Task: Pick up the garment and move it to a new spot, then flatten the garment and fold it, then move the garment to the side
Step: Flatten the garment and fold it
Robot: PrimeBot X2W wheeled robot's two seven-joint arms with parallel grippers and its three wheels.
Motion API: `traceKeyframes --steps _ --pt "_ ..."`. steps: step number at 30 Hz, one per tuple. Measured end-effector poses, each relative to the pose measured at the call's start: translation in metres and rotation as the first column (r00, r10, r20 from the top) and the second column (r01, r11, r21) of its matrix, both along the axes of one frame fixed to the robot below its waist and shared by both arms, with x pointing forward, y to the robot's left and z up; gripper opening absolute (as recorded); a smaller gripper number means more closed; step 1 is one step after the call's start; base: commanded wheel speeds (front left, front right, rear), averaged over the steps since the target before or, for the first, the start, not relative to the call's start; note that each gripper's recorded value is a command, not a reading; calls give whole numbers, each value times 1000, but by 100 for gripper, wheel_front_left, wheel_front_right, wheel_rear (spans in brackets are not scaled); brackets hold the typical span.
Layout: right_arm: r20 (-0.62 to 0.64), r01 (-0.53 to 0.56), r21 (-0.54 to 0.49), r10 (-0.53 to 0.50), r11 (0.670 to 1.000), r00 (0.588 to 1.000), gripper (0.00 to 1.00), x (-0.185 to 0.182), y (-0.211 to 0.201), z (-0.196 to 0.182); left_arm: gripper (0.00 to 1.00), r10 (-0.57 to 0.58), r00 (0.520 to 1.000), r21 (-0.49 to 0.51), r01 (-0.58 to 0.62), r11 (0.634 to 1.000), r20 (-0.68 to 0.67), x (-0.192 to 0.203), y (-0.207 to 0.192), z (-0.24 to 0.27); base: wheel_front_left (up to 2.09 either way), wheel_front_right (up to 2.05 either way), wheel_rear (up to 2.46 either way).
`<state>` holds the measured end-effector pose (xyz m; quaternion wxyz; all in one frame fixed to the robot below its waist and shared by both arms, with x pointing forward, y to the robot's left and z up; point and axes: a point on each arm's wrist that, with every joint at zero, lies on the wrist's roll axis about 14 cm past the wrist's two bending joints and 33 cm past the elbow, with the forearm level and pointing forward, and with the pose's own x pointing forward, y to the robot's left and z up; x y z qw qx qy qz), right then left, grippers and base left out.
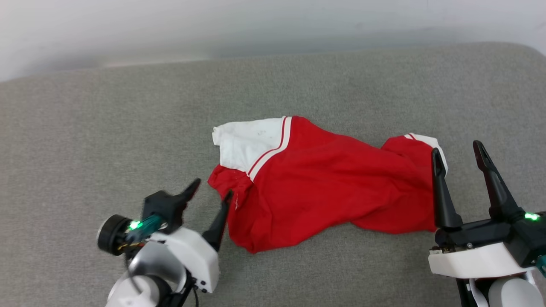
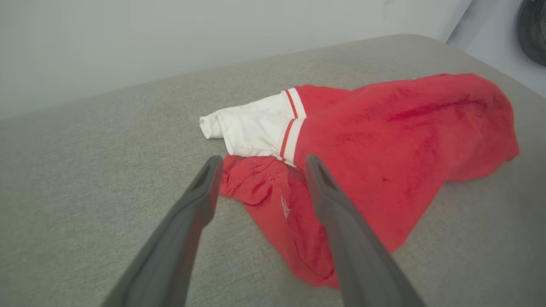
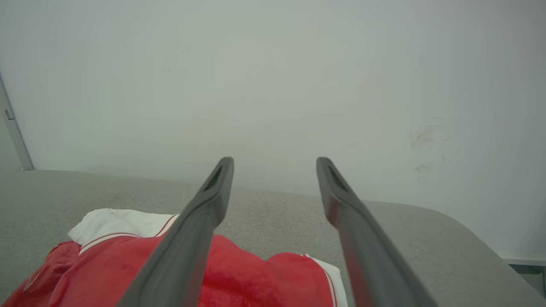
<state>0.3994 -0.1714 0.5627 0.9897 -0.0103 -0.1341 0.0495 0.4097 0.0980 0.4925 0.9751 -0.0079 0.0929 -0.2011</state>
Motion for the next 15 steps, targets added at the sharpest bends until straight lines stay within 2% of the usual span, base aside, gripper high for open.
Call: traceKeyframes --steps 5,10,15 --pt "-27 1 -2 -1 1000 1000 100 8 -1 -10 100 -116 967 94 140 986 -226 1 -23 -37 0 0 0" --pt "-66 8 -5 -8 1000 998 100 13 -3 -25 100 -146 922 142 209 968 -358 10 -31 -64 0 0 0" --pt "-96 20 -8 -21 1000 995 100 19 -7 -36 100 -130 887 203 241 949 -443 23 -26 -94 0 0 0"
